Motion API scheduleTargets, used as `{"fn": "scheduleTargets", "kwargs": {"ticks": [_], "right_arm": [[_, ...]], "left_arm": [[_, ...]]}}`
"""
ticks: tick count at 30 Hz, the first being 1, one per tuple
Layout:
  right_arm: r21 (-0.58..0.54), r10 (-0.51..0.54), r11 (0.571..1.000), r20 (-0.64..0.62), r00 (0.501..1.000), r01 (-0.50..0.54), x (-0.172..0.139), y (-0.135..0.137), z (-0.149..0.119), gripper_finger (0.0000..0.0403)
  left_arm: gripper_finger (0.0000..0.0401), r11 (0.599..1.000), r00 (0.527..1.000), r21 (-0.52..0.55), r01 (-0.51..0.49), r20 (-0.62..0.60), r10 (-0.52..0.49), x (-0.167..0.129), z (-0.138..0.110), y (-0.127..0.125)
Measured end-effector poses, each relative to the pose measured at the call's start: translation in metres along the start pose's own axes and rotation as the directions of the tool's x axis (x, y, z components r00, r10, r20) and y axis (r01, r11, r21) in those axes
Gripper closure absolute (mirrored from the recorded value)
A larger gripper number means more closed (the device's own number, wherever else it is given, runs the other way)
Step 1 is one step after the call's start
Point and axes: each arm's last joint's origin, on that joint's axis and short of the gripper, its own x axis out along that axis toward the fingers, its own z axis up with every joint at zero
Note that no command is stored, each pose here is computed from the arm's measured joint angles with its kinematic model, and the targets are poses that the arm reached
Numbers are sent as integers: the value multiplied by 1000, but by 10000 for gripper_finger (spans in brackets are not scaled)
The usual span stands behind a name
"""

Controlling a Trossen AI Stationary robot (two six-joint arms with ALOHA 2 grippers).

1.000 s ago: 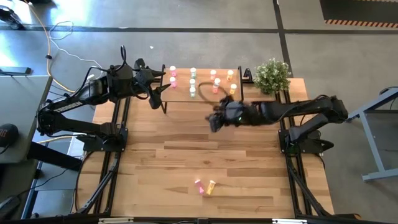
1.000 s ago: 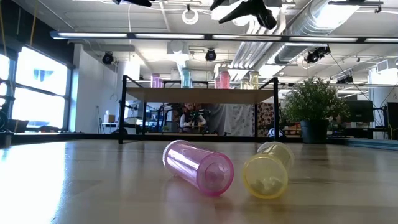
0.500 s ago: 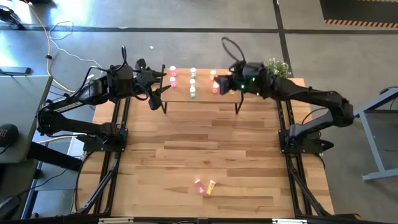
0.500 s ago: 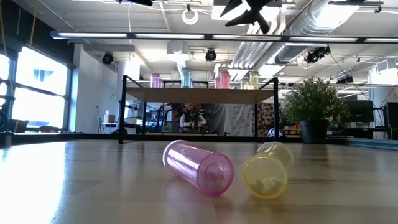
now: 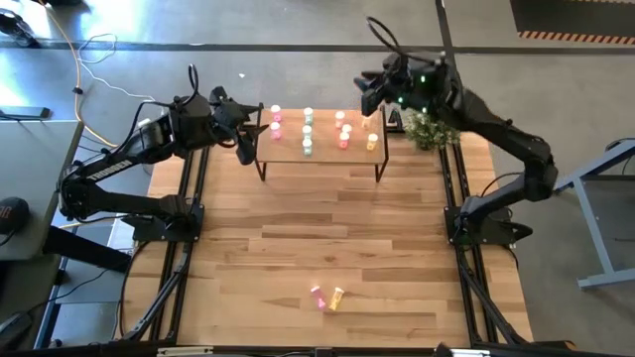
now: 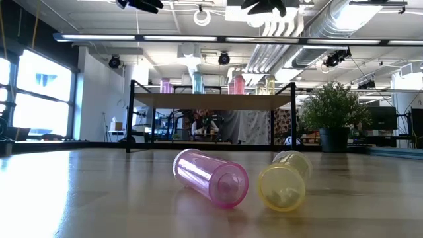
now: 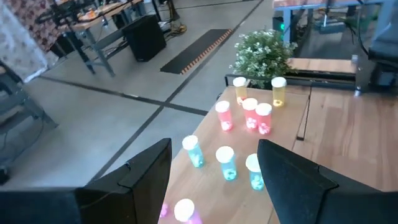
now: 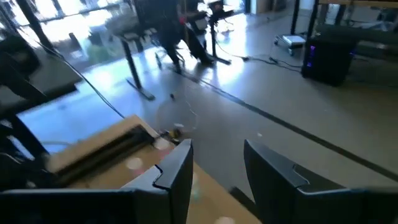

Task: Pick and place medicine bottles onto shelf by color
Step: Adjust the orange pill bottle on the shelf

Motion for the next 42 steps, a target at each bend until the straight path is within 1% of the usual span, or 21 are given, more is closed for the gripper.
{"fn": "scheduleTargets", "kwargs": {"ticks": [2, 4, 5, 7, 9, 11, 14, 16, 18, 22, 25, 29, 32, 35, 39, 42], "right_arm": [[-42, -38, 998, -50, 998, 36, 1, -9, 8, 270], [-45, -57, 998, -113, 992, 52, 4, -17, 12, 270], [-25, -65, 998, -161, 985, 61, 5, -21, 12, 270], [52, -75, 994, -258, 963, 91, 9, -25, 10, 270], [126, -72, 984, -354, 932, 124, 11, -27, 6, 270], [179, -66, 972, -418, 906, 154, 15, -25, 2, 270], [262, -17, 950, -493, 870, 167, 23, -18, -8, 270], [302, 48, 944, -518, 854, 130, 29, -10, -14, 270], [312, 97, 946, -522, 848, 84, 33, 0, -16, 270], [283, 130, 959, -502, 855, 21, 41, 16, -19, 270], [303, 159, 953, -476, 865, -9, 45, 23, -19, 266], [339, 178, 941, -471, 864, -9, 49, 25, -20, 241], [393, 152, 919, -458, 876, 46, 49, 24, -19, 215], [433, 166, 900, -429, 888, 41, 46, 22, -9, 203], [402, 152, 916, -358, 921, 5, 34, 24, 10, 205], [389, 153, 921, -331, 931, -13, 29, 25, 17, 212]], "left_arm": [[174, 1000, 1000, -31, -5, -2, 5, 0, 0, 2], [174, 998, 1000, -65, -21, -6, 21, 1, -1, 4], [174, 997, 1000, -78, -31, -8, 30, 1, -1, 6], [174, 995, 999, -93, -46, -12, 45, 1, -2, 8], [174, 992, 998, -113, -58, -15, 56, 2, -2, 10], [174, 988, 998, -136, -69, -18, 67, 2, -3, 12], [174, 983, 997, -162, -83, -23, 80, 2, -3, 15], [174, 983, 996, -163, -86, -27, 82, 2, -4, 15], [174, 983, 996, -162, -86, -32, 82, 2, -4, 15], [174, 989, 996, -126, -83, -40, 79, 2, -5, 15], [174, 991, 996, -108, -81, -56, 75, 2, -7, 15], [174, 991, 995, -109, -77, -71, 70, 2, -8, 14], [174, 993, 996, -103, -60, -69, 53, 2, -8, 14], [174, 993, 996, -102, -57, -69, 51, 2, -8, 14], [174, 993, 996, -102, -58, -68, 51, 2, -8, 14], [174, 993, 996, -102, -58, -68, 51, 2, -8, 14]]}}
